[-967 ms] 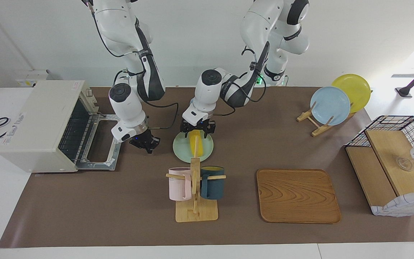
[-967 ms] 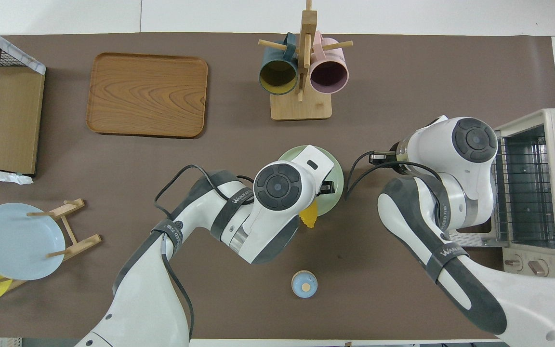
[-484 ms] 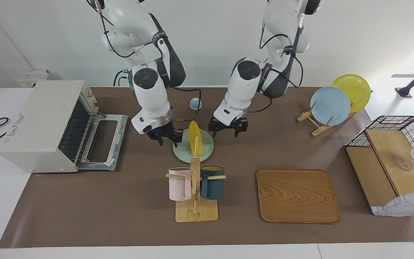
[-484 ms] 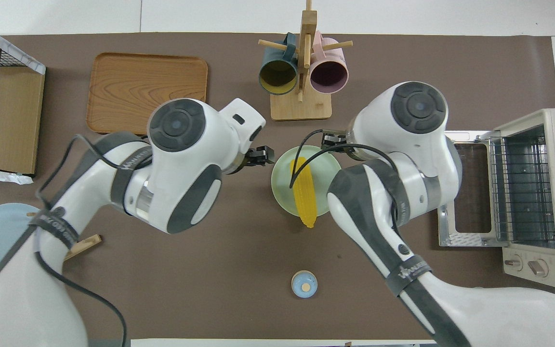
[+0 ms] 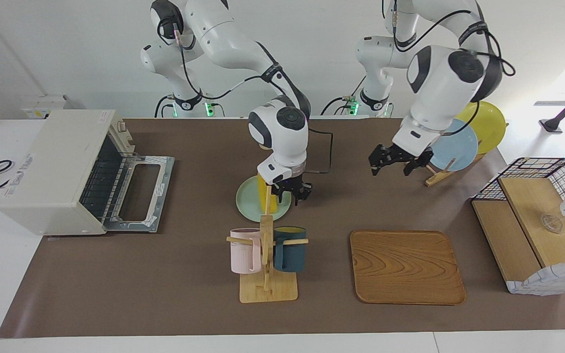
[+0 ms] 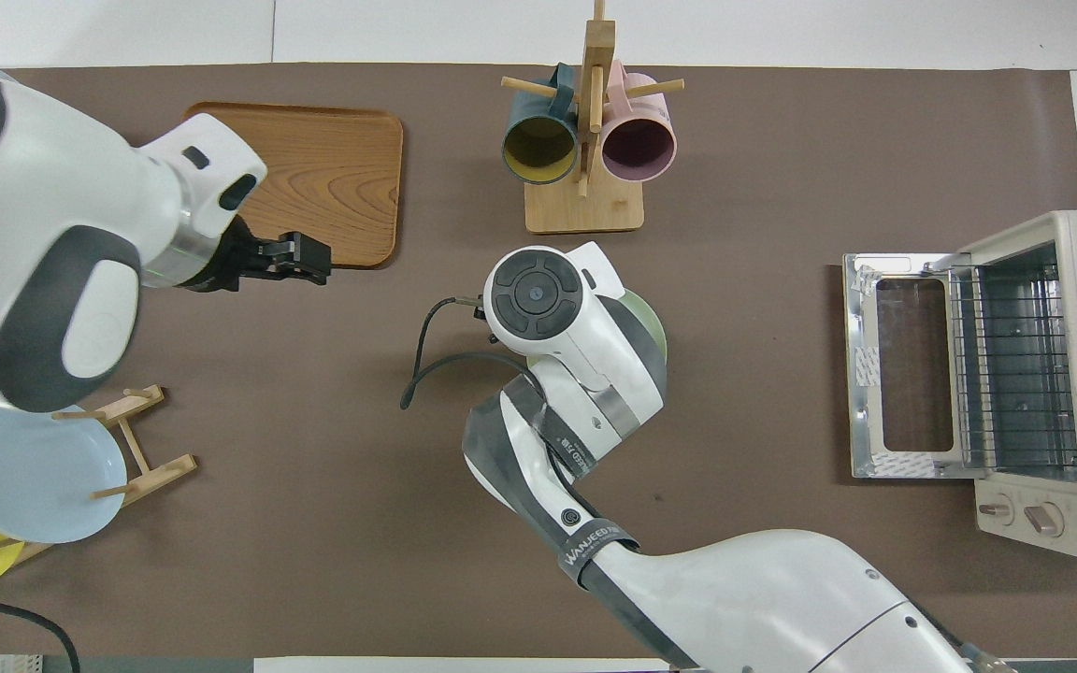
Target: Put corn in oven
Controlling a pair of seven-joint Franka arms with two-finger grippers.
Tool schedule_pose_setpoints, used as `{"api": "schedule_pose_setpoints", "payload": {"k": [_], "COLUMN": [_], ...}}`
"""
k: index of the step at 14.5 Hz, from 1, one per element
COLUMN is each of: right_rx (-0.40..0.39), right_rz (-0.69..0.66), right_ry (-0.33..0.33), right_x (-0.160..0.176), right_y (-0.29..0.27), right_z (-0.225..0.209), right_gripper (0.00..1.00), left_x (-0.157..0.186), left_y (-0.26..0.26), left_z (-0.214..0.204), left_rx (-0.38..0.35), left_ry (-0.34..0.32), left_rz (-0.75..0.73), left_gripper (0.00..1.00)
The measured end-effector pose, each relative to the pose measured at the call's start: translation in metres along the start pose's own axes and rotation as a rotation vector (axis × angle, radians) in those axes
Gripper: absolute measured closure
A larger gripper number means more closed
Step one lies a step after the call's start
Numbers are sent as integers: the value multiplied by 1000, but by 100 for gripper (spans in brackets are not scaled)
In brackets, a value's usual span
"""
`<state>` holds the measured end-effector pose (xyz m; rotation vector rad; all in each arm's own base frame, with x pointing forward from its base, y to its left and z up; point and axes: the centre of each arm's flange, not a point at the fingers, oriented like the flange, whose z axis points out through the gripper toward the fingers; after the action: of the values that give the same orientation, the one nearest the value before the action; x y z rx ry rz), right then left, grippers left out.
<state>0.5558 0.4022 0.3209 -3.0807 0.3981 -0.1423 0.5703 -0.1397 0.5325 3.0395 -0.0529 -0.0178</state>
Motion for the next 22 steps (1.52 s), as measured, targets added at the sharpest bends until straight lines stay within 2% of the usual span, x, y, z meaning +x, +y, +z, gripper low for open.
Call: {"api": "schedule_pose_setpoints", "payload": {"k": [2, 4, 7, 8, 10, 11, 14, 18, 22], "right_rx": [20, 21, 15, 11, 0, -11, -86, -216, -305], "right_rz": [-5, -18, -25, -26, -26, -27, -59, -106, -84], "right_ry": [12, 6, -3, -6, -12, -14, -33, -3, -66], "right_x": [-6, -16, -23, -24, -24, -22, -9, 13, 54], "right_y": [1, 0, 0, 1, 3, 4, 8, 19, 73], "right_z": [10, 19, 22, 23, 21, 14, -15, -44, -47], "right_gripper": [56, 56, 61, 66, 90, 96, 96, 97, 97], "left_x": [-4, -12, -23, -25, -27, -27, -26, -24, -28], "left_y": [-30, -39, -39, -40, -40, -41, -41, -41, -41], "left_z": [-39, -78, -95, -97, -98, -99, -99, -99, -105], "left_rx": [9, 24, 42, 44, 46, 46, 45, 44, 48], "left_ry": [-20, -45, -95, -110, -116, -115, -105, -91, -82], "left_rz": [-5, -8, -4, -5, -6, -6, -7, -7, -7], "left_gripper": [0, 0, 0, 0, 0, 0, 0, 0, 0]}}
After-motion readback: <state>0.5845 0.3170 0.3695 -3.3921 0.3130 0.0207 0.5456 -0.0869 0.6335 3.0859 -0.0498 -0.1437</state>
